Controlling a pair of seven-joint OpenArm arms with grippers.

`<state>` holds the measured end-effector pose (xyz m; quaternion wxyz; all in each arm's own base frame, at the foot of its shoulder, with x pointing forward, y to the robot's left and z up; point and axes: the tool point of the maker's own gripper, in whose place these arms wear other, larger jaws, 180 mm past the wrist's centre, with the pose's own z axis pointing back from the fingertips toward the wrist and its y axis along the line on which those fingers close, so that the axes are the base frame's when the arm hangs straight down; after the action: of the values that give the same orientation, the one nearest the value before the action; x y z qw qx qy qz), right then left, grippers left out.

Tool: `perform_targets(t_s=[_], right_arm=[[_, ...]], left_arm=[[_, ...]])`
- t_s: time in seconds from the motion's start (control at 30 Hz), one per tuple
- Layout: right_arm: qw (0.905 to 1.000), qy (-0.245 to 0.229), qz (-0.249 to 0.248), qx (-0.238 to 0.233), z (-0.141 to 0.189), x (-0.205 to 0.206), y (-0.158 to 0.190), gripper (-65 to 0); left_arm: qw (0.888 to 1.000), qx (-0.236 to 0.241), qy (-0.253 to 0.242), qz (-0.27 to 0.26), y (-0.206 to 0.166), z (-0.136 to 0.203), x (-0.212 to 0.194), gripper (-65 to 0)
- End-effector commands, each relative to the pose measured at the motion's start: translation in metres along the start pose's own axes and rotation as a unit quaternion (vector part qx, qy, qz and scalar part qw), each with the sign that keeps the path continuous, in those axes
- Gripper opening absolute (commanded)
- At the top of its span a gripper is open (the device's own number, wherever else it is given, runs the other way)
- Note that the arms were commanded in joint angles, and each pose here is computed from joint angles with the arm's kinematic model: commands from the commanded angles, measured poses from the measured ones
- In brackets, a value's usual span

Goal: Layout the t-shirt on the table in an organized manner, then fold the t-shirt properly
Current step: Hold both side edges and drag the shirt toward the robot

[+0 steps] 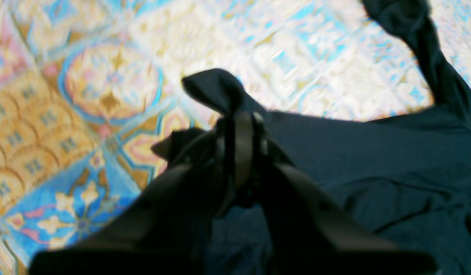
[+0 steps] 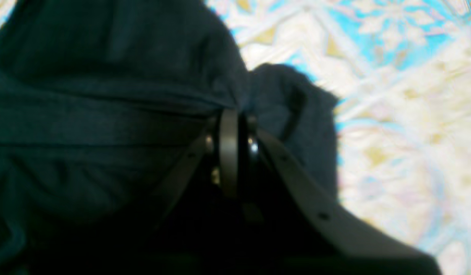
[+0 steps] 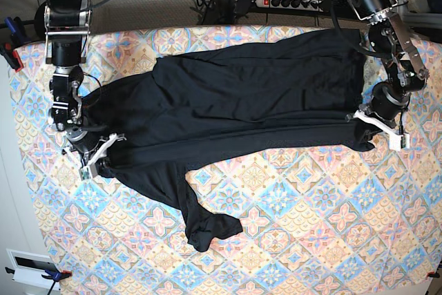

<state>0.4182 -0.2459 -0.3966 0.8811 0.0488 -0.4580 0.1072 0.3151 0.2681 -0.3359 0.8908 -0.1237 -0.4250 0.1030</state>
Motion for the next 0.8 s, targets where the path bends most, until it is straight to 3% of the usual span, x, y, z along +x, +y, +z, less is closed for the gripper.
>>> perform_targets(t_s=[0.0, 0.3, 0.5, 0.77], right_arm=[[0.9988, -0.044, 0.000, -0.024, 0.008, 0.034, -0.020, -65.0], [0.9980, -0.043, -0.017, -0.044, 0.018, 0.033, -0.036, -65.0], [0.9980, -0.042, -0.017, -0.044, 0.018, 0.033, -0.036, -65.0], [0.9988, -0.016, -0.018, -0.043, 0.017, 0.023, -0.035, -65.0]], left_arm=[[1.000, 0.003, -0.024, -0.009, 0.003, 0.005, 0.015, -65.0], [1.000, 0.014, 0.014, -0.007, 0.012, 0.009, -0.018, -65.0], [0.997, 0.036, 0.051, -0.054, 0.009, 0.000, -0.035, -65.0], [0.996, 0.041, 0.056, -0.061, 0.010, 0.000, -0.037, -64.0]])
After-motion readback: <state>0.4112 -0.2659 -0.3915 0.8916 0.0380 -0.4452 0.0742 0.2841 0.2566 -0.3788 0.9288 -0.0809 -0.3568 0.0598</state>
